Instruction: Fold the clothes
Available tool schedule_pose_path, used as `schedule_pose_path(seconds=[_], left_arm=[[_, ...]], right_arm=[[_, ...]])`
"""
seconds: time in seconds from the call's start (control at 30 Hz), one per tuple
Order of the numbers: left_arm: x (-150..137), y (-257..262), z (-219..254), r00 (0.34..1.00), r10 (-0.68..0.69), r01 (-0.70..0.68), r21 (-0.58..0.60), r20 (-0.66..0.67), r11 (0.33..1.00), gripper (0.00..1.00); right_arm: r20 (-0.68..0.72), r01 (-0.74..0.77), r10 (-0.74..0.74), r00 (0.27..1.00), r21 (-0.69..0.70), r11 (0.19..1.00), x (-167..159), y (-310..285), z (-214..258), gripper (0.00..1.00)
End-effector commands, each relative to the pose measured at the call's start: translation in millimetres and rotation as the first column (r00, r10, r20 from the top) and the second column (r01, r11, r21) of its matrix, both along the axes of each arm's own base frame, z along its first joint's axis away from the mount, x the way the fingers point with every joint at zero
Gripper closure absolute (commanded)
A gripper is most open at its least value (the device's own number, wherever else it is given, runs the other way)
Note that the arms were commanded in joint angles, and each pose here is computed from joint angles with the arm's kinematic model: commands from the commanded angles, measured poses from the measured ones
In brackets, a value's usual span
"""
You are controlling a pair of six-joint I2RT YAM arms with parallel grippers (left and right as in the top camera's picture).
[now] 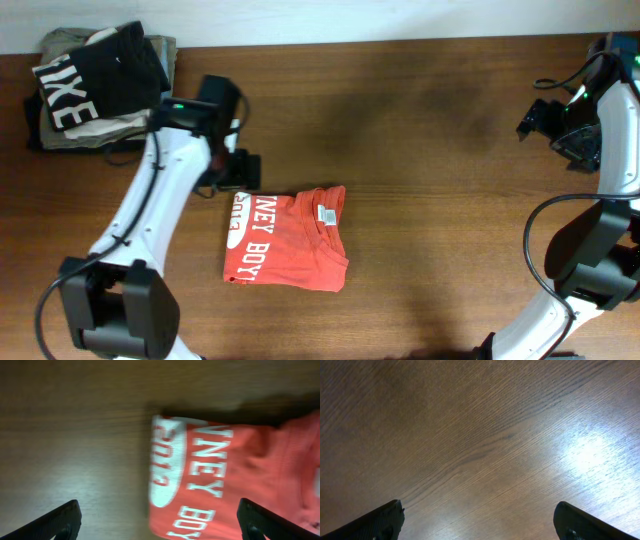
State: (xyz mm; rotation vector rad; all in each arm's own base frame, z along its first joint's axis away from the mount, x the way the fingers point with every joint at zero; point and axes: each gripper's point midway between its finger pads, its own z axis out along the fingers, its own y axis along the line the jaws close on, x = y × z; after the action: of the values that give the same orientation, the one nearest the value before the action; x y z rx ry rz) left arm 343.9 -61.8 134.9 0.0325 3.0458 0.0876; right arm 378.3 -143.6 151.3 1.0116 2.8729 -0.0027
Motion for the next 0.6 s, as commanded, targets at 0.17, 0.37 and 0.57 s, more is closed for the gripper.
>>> schedule_pose_path(seconds=[0.17, 0.37, 0.57], left_arm=[[-57.6, 2.5, -84.4, 0.987, -0.03, -0.063, -0.559, -0.156, 0.827, 0.01], [-81.3, -10.6, -122.0, 0.987, -0.032, -0.072, -0.616, -0.156, 0.785, 0.01], [-63.0, -24.9, -127.3, 0.996, -0.026, -0.03, -0.615, -0.082, 0.788, 0.49]], right_arm=[[0.017, 0.003, -0.003, 1.0, -0.011, 1.0, 2.2, -0.8, 6.1, 0.01], [0.017, 0.003, -0.003, 1.0, -0.011, 1.0, 2.2, -0.8, 6.1, 0.01], [0.017, 0.003, -0.003, 1.0, -0.011, 1.0, 2.2, -0.8, 6.1, 0.01]])
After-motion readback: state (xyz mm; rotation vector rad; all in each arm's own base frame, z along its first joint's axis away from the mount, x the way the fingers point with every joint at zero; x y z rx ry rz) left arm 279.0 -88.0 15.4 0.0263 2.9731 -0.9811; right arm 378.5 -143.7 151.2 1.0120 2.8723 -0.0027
